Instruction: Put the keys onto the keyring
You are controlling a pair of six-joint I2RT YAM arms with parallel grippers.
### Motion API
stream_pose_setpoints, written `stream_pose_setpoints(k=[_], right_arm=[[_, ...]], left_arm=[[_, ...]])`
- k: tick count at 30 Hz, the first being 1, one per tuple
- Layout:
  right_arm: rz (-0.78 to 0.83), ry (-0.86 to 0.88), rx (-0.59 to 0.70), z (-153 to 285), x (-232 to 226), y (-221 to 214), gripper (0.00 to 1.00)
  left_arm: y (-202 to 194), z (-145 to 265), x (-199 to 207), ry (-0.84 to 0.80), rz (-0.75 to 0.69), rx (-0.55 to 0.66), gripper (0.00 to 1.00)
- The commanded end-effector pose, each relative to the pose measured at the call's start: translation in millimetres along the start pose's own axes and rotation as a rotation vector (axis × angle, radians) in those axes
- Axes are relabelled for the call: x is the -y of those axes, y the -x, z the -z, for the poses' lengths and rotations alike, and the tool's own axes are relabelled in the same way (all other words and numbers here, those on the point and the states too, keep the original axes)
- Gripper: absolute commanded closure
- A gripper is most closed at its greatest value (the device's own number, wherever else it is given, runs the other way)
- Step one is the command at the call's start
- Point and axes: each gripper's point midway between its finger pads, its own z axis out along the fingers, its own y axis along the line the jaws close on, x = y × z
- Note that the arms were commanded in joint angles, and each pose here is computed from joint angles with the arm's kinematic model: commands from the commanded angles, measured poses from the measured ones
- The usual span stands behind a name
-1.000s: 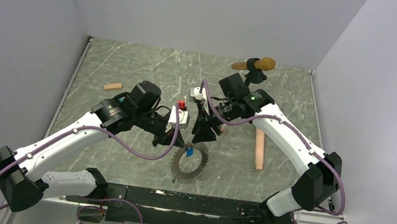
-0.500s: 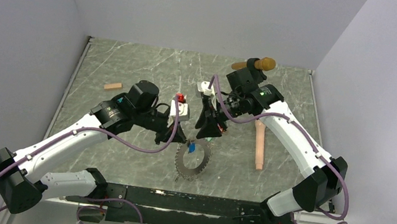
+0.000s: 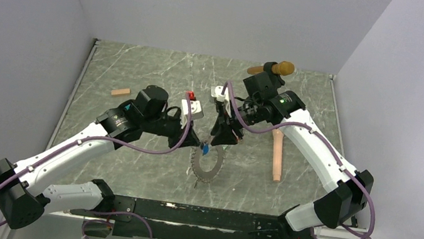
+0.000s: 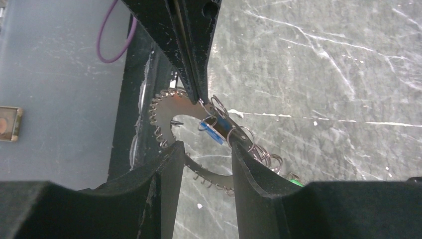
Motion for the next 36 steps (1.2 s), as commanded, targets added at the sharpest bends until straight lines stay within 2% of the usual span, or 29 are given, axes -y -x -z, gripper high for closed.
stream_pose_setpoints(k=[1, 14, 22, 36], right_arm=[[0.042, -0.062, 0.008, 1.2, 7.1, 13.7, 0.56], [0.054, -0.128, -0.034, -9.8, 21.0, 13.8, 0.57], [0.060, -0.141, -0.034, -11.3, 23.4, 16.6, 0.66], [0.057, -0.152, -0.033, -17.7, 27.7, 19.4, 0.67]], left_arm=[[29.1, 7.2, -4.8, 0.061, 0.022, 0.113, 1.00], [32.4, 7.7, -15.7, 0.130, 0.083, 0.134, 1.00], [35.4, 11.0, -19.2, 0.162, 0.097, 0.146, 1.00], [36.3, 12.3, -21.7, 0.180, 0.115, 0.157, 1.00]])
